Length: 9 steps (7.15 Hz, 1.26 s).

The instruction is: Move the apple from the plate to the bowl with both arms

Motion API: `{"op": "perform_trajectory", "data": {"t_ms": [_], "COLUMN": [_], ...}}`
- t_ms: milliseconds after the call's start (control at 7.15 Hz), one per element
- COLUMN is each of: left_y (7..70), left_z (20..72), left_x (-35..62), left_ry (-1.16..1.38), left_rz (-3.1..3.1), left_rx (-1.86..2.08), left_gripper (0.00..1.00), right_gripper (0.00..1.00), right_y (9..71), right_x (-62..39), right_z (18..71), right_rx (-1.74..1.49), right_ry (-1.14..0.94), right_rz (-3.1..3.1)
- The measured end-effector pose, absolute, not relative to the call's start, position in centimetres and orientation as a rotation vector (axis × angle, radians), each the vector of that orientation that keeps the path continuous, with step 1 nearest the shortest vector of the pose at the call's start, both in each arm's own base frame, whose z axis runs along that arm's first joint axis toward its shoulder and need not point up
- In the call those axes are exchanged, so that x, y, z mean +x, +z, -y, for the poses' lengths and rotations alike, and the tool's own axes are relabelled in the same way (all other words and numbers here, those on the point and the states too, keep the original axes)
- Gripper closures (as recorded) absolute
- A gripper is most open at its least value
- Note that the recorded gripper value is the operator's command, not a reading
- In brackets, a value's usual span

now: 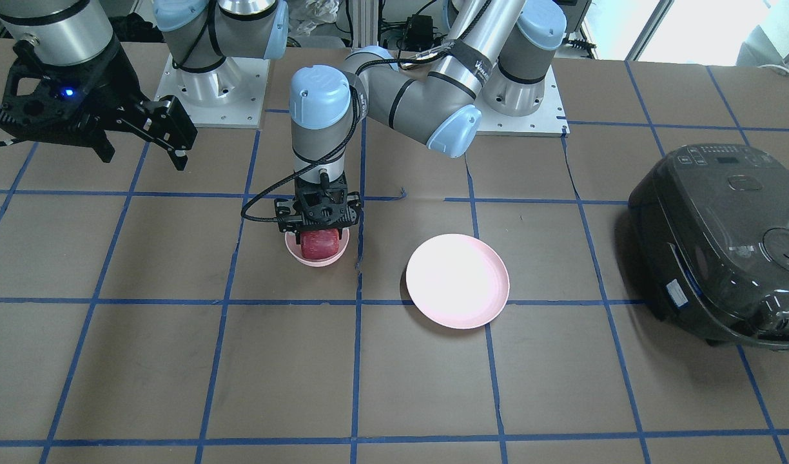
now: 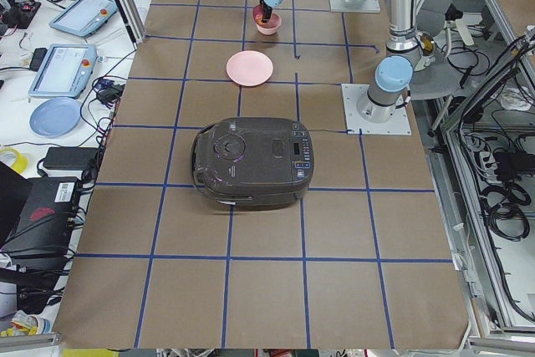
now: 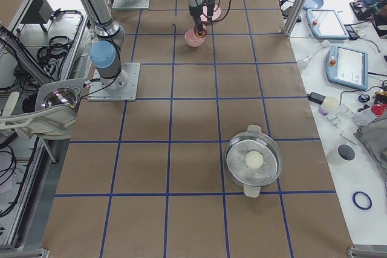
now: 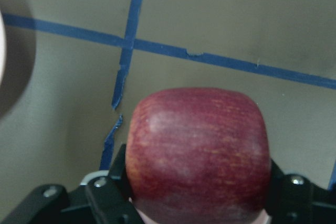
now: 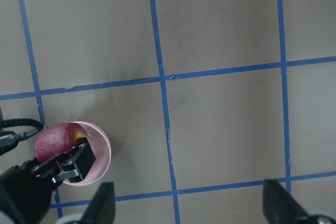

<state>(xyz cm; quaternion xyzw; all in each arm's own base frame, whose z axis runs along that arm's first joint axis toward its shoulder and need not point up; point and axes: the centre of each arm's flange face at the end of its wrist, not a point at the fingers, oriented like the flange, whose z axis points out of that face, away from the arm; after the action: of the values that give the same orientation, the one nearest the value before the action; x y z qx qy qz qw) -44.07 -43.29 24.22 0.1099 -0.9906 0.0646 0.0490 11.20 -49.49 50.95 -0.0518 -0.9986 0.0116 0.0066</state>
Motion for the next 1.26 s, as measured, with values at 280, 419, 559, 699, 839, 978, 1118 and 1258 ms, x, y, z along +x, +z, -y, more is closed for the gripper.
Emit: {"op": "perform_trajectory", "data": {"t_ms": [280, 419, 559, 699, 839, 978, 1118, 1258], "left_y": [23.7, 23.3, 22.9, 22.9, 23.4, 23.9, 24.7, 25.9], "left_z": [42.3, 42.1, 42.1, 42.1, 42.1, 42.4, 43.2, 44.0], "left_x": [-44.5, -44.4, -44.3, -44.4, -44.2, -43.2, -41.5, -39.7], "left_ry": [0.186, 0.178, 0.17, 0.167, 0.173, 0.17, 0.16, 0.158], "left_rz": [3.032, 3.043, 3.051, 3.054, 3.053, 3.063, 3.074, 3.07], "left_rx": [0.319, 0.311, 0.304, 0.296, 0.283, 0.26, 0.246, 0.26], "left_gripper": [0.25, 0.1, 0.0, 0.0, 0.0, 0.0, 0.0, 0.0], "right_gripper": [0.0, 0.0, 0.0, 0.0, 0.0, 0.0, 0.0, 0.0], "right_y": [51.0, 50.9, 50.7, 50.5, 50.4, 50.3, 50.3, 50.2], "right_x": [11.4, 11.6, 11.8, 12.0, 12.2, 12.7, 13.1, 13.5], "right_z": [48.7, 48.5, 48.1, 47.6, 47.2, 46.9, 46.7, 46.6], "right_rx": [-0.155, -0.148, -0.139, -0.126, -0.113, -0.098, -0.083, -0.073], "right_ry": [0.011, -0.002, -0.023, -0.047, -0.058, -0.064, -0.065, -0.067], "right_rz": [3.133, 3.137, 3.138, 3.139, 3.139, 3.139, 3.137, 3.136]}}
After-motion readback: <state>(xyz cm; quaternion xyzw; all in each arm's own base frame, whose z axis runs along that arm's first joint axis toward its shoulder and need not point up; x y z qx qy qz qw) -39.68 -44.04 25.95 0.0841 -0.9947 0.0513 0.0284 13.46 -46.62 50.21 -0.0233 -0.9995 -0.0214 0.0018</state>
